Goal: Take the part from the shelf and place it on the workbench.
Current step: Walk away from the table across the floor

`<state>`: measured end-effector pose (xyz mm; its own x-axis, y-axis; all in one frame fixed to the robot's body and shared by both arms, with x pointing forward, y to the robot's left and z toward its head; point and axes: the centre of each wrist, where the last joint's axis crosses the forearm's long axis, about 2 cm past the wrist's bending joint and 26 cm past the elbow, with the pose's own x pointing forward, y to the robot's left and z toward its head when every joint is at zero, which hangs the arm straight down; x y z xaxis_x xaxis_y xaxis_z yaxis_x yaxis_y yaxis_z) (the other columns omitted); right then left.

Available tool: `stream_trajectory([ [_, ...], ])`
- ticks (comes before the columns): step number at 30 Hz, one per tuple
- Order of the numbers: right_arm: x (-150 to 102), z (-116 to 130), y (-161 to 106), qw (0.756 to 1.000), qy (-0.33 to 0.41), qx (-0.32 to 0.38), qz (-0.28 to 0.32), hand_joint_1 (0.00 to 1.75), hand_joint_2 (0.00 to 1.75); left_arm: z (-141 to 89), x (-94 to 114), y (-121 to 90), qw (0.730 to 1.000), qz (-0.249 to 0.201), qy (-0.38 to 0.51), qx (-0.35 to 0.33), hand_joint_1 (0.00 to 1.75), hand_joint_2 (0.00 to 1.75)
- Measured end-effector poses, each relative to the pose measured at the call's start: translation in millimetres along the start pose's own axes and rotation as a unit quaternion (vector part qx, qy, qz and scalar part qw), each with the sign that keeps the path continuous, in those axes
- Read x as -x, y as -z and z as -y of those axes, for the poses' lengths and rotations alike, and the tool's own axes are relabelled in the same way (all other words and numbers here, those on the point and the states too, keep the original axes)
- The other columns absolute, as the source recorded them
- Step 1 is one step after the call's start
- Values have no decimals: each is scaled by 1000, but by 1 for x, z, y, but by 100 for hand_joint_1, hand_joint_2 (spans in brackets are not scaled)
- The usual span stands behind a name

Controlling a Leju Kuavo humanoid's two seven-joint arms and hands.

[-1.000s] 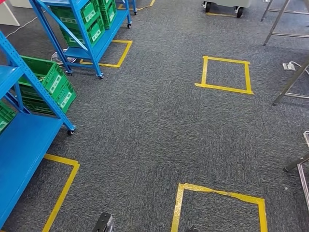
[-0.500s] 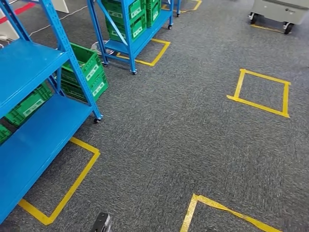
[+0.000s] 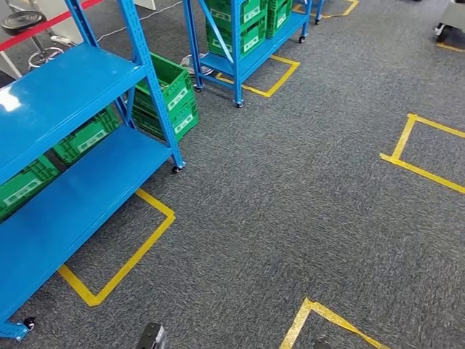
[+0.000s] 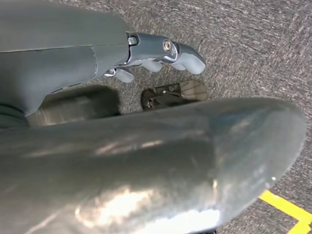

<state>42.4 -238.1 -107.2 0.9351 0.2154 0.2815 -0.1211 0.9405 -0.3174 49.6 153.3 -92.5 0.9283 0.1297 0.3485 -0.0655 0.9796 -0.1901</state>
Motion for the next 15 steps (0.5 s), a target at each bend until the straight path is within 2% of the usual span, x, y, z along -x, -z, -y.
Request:
stream_trajectory([
  [15, 2, 0, 0, 1000, -10, -5, -17, 0, 0, 0, 1, 0, 1000, -6, -4, 11, 0, 0],
])
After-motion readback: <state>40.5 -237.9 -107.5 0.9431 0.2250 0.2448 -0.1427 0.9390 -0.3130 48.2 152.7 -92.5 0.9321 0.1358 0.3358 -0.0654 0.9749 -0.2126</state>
